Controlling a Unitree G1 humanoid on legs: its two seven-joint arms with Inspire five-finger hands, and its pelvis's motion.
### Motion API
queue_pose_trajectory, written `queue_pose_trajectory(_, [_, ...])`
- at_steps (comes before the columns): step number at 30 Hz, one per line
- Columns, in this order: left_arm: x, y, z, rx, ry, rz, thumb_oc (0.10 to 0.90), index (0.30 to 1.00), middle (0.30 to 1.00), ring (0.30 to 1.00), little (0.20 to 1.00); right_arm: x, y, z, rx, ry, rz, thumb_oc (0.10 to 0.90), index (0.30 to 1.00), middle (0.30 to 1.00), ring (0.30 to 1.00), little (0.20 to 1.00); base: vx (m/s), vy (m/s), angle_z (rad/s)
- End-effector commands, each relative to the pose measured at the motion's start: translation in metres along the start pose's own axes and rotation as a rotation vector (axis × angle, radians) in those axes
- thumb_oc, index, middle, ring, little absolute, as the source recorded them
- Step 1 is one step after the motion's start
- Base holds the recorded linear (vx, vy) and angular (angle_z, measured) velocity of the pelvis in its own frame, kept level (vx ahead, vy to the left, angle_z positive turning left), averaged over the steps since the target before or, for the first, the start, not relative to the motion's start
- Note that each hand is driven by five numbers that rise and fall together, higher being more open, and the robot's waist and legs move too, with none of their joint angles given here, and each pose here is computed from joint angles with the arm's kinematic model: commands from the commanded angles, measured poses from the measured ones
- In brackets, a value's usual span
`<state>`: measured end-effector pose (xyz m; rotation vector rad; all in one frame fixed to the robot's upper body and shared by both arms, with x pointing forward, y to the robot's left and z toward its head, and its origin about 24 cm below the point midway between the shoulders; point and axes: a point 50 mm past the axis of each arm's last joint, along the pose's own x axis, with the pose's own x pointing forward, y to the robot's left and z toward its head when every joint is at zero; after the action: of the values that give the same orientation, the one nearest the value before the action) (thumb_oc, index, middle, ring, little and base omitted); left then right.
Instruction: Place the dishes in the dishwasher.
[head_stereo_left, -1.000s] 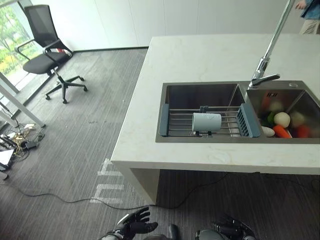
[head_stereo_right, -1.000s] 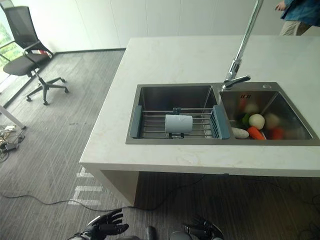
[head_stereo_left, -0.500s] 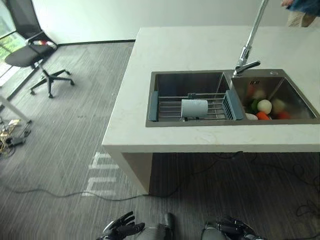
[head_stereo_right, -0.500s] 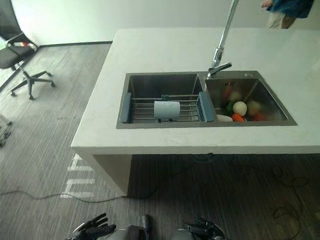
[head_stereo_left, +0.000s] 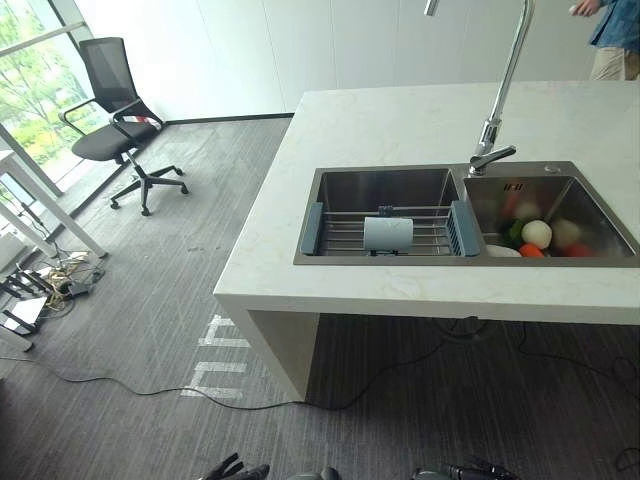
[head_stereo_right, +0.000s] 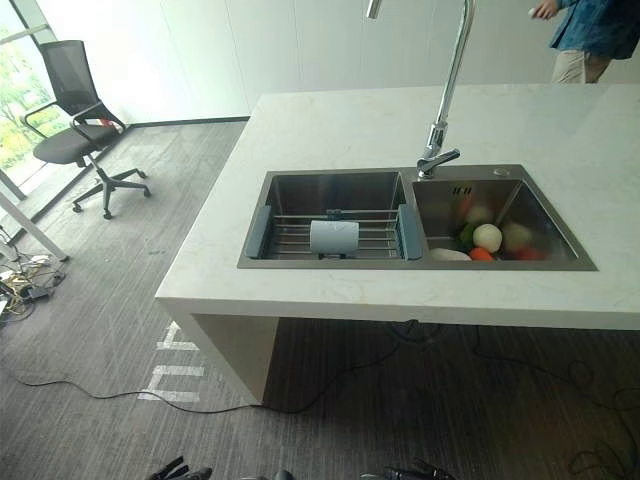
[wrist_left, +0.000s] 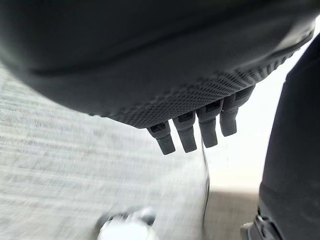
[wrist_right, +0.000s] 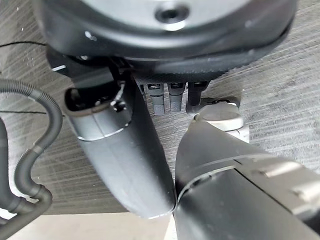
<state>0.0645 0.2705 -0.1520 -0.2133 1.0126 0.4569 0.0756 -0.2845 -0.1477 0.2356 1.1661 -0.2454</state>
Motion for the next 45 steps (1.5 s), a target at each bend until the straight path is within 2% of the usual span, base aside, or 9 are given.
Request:
queue_pose_trajectory(1, [0.002, 0.022, 0.082, 0.005, -0.351, 0.134, 0.800, 0.900, 0.900, 0.900, 0.900, -0.004, -0.010, 0.002, 0.003, -0.013, -0.006, 0.800, 0.900, 0.900, 0.900, 0.900, 0.11, 0.014, 0.09])
queue_pose_trajectory(7, [-0.036, 0.064, 0.174, 0.090, -0.811, 0.384, 0.800, 0.900, 0.900, 0.900, 0.900, -0.006, -0.012, -0.011, 0.019, 0.011, -0.022, 0.800, 0.900, 0.900, 0.900, 0.900, 0.14, -0.008, 0.03])
queue_pose_trajectory(10, [-0.135, 0.097, 0.294, 0.225, -1.363, 0.608, 0.800, 0.900, 0.900, 0.900, 0.900, -0.007, -0.010, -0.029, 0.055, 0.044, -0.037, 0.800, 0.900, 0.900, 0.900, 0.900, 0.19, -0.120, 0.05])
queue_pose_trajectory(12, [-0.175, 0.098, 0.325, 0.276, -1.547, 0.640, 0.800, 0.900, 0.900, 0.900, 0.900, -0.008, -0.011, -0.032, 0.063, 0.049, -0.041, 0.800, 0.900, 0.900, 0.900, 0.900, 0.10, -0.090, 0.01])
queue_pose_trajectory(15, [-0.229, 0.091, 0.361, 0.344, -1.770, 0.602, 0.800, 0.900, 0.900, 0.900, 0.900, -0.009, -0.013, -0.034, 0.075, 0.060, -0.040, 0.800, 0.900, 0.900, 0.900, 0.900, 0.10, -0.084, -0.07])
queue_pose_trajectory(19, [-0.289, 0.055, 0.403, 0.453, -1.939, 0.241, 0.800, 0.900, 0.900, 0.900, 0.900, -0.010, -0.015, -0.033, 0.070, 0.067, -0.027, 0.800, 0.900, 0.900, 0.900, 0.900, 0.06, -0.065, -0.16])
queue_pose_trajectory(25, [-0.306, -0.022, 0.424, 0.669, -1.867, -0.215, 0.800, 0.900, 0.900, 0.900, 0.900, -0.012, -0.022, -0.027, 0.076, 0.059, -0.033, 0.800, 0.900, 0.900, 0.900, 0.900, -0.02, -0.028, -0.34])
queue_pose_trajectory(31, [-0.283, -0.086, 0.429, 0.896, -1.645, -0.329, 0.800, 0.900, 0.900, 0.900, 0.900, -0.016, -0.033, -0.022, 0.124, 0.025, -0.072, 0.800, 0.900, 0.900, 0.900, 0.900, -0.03, 0.003, -0.26])
queue_pose_trajectory(45, [-0.248, -0.120, 0.439, 1.070, -1.541, -0.109, 0.800, 0.900, 0.900, 0.900, 0.900, -0.029, -0.051, -0.042, 0.203, 0.013, -0.141, 0.800, 0.900, 0.900, 0.900, 0.900, -0.02, -0.016, -0.24])
